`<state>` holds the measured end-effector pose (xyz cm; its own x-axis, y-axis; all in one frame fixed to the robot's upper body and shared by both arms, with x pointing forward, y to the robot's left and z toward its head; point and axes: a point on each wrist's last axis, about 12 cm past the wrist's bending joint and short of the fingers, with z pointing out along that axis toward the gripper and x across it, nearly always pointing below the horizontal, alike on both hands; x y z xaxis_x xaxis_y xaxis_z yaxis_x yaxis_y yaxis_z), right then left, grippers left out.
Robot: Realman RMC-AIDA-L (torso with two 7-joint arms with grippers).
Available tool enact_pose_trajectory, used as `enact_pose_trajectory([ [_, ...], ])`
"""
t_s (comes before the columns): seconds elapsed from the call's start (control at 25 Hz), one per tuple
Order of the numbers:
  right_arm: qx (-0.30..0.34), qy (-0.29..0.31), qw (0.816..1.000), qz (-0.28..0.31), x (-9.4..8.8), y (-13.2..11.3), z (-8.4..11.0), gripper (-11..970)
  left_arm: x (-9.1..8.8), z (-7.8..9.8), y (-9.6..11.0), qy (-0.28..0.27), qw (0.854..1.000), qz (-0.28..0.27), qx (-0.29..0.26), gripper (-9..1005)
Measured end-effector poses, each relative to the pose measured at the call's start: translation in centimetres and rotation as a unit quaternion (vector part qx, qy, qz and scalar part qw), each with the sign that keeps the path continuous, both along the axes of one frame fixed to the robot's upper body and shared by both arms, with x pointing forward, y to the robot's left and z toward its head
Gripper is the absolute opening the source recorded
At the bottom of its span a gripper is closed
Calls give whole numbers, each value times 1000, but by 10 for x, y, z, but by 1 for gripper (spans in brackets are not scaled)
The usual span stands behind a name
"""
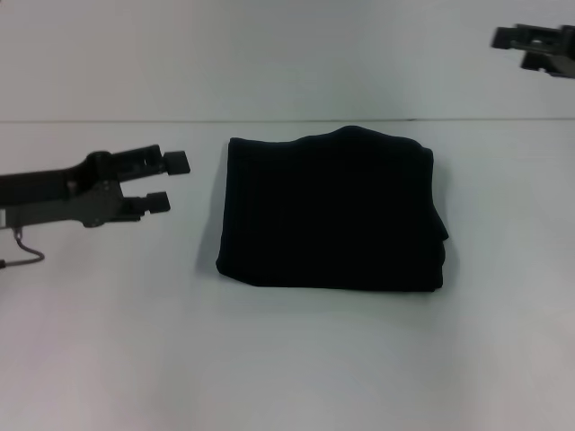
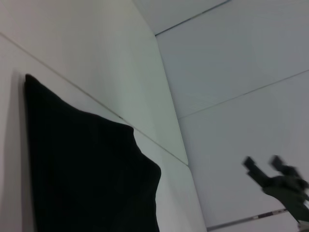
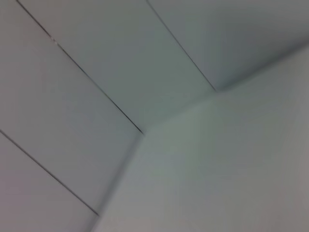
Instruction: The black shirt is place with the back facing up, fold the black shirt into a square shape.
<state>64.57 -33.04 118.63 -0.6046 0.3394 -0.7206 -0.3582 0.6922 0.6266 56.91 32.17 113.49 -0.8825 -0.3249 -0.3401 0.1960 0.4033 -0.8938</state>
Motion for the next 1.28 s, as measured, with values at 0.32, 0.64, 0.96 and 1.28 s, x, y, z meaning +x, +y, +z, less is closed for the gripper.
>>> enact_pose_trajectory([
  [0.32, 117, -79, 990, -2, -75, -41, -39, 886, -5, -35, -22, 48, 998, 25, -18, 939],
  [0.64, 133, -83, 988, -5, -102, -48, -61, 886, -4, -61, -44, 125, 991, 51, 0, 914],
  [0.96, 125, -86, 988, 2, -96, -47, -58, 886, 1, -74, -47, 154, 984, 93, 12, 831],
  [1.28, 120, -91, 989, 0, -94, -46, -57, 886, 6, -78, -51, 144, 984, 90, 53, 560],
])
